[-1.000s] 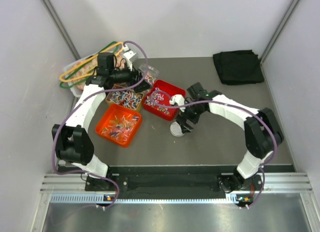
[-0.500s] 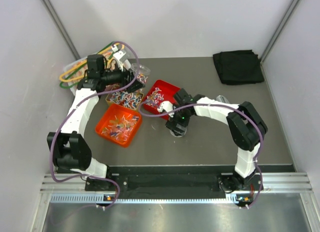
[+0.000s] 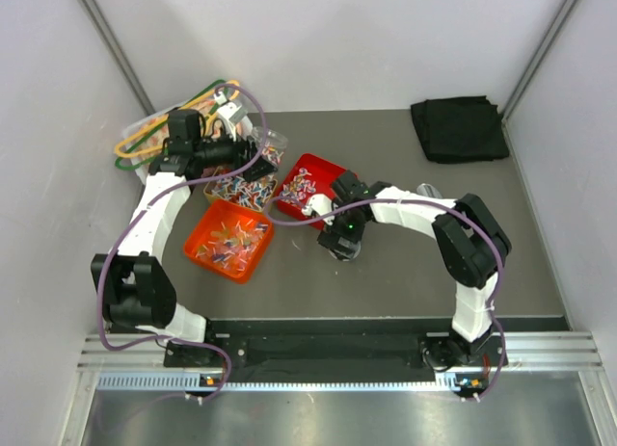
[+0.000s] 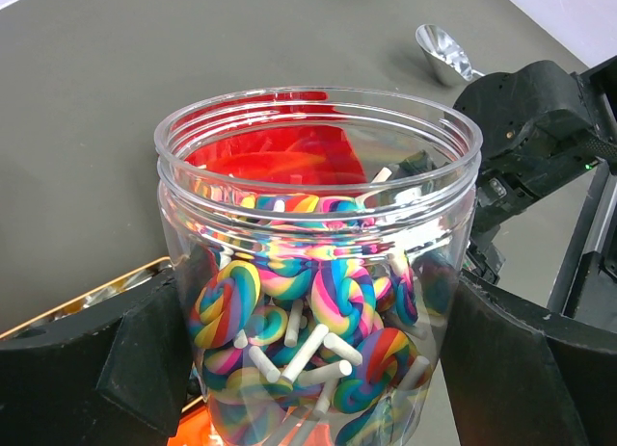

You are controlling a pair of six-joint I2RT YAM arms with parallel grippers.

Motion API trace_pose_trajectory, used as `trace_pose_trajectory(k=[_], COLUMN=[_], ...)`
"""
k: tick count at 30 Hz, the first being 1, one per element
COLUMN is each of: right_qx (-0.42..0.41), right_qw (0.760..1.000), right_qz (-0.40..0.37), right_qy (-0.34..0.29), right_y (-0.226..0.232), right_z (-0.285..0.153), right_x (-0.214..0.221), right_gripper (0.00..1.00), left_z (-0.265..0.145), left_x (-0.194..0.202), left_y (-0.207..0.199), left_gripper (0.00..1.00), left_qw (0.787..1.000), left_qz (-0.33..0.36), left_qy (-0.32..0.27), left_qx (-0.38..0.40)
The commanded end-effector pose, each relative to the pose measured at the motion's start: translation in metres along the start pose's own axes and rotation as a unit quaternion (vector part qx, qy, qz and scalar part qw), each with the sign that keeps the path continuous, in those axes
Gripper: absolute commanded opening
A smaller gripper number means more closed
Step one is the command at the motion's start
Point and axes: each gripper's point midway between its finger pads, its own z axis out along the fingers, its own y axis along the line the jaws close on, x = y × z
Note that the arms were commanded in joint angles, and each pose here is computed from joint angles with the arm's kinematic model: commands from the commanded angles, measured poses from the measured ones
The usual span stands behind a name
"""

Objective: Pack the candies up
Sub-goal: Pick up the bottle lid at the center of the board.

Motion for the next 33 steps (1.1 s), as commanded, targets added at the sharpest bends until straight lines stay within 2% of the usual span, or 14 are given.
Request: trace_pose_trajectory(k=[1, 15, 23, 24, 25, 26, 33], right_qx=[-0.001, -0.013, -0.016, -0.023, -0.024, -0.027, -0.023], right_qw=[1.0, 0.999, 0.999, 0.998, 0.998, 0.998, 0.998], right_qz=[-0.008, -0.004, -0.002, -0.001, -0.004, -0.002, -0.005], right_qy=[-0.004, 0.034, 0.046, 0.054, 0.054, 0.058, 0.063], right_y=[0.002, 0.006, 0.007, 0.01, 0.01, 0.012, 0.012], right_z=[0.005, 0.018, 0.012, 0.011, 0.009, 0.009, -0.005], right_x=[-0.009, 0.009, 0.008, 0.012, 0.01, 0.012, 0.011], right_gripper=[0.99, 0.98, 0.91, 0.89, 0.81, 0.8, 0.76], left_z=[-0.011, -0.009, -0.012, -0.011, -0.011, -0.011, -0.01], left_x=[-0.031, -0.036, -0.037, -0.036, -0.036, -0.035, -0.03], left_y=[-0.013, -0.017, -0.02, -0.02, -0.02, -0.021, -0.02], left_gripper=[0.48, 0.48, 0.48, 0.48, 0.48, 0.48, 0.48], left_qw=[0.998, 0.997, 0.996, 0.996, 0.996, 0.996, 0.996], left_qz=[0.049, 0.054, 0.077, 0.076, 0.075, 0.075, 0.073], left_qy=[-0.039, -0.039, -0.036, -0.035, -0.034, -0.034, -0.027], left_qx=[0.01, 0.03, 0.036, 0.037, 0.039, 0.04, 0.044])
